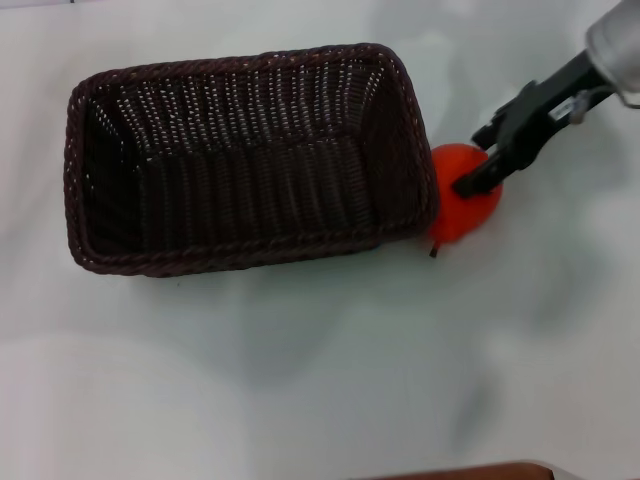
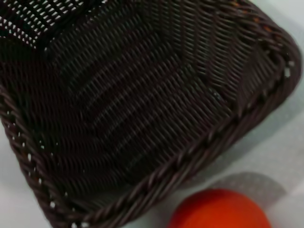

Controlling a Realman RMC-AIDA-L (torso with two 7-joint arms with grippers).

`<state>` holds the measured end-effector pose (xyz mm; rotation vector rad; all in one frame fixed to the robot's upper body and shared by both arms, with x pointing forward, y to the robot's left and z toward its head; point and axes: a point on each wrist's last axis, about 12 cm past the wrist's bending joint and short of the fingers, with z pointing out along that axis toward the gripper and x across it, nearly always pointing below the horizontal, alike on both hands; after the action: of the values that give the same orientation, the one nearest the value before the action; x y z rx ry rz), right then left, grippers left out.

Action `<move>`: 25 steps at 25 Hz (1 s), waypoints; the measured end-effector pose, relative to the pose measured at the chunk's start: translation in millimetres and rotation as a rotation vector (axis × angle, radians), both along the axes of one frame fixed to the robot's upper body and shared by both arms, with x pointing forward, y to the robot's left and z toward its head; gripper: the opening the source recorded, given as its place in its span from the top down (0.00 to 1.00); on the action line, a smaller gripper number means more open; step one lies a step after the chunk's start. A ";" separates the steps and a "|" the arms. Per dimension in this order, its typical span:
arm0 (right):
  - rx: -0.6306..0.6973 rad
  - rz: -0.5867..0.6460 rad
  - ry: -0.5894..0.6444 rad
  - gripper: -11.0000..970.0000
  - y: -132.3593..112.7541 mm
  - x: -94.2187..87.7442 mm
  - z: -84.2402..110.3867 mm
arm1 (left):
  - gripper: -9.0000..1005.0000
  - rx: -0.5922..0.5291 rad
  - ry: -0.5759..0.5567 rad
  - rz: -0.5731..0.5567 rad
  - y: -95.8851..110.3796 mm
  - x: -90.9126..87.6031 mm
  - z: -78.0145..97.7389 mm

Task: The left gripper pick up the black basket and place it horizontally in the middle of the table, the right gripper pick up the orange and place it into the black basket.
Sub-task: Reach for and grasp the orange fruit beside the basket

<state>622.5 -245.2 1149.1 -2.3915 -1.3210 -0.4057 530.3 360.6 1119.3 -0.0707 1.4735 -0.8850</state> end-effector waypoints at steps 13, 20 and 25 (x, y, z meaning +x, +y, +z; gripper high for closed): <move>0.014 0.002 -0.017 0.42 6.9 2.8 -8.7 | 0.10 -0.002 0.002 0.000 0.4 -0.6 -0.8; 0.028 -0.001 -0.012 0.58 2.7 1.9 -6.9 | 0.10 -0.003 0.006 0.002 1.5 -2.7 -2.1; 0.126 -0.070 -0.078 0.69 -20.9 6.1 10.6 | 0.10 -0.006 0.007 0.001 1.9 -4.2 -2.6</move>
<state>628.6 -266.2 1159.7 -2.3428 -1.2084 -0.5896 526.1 362.5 1116.7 -0.0791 1.4777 -0.8895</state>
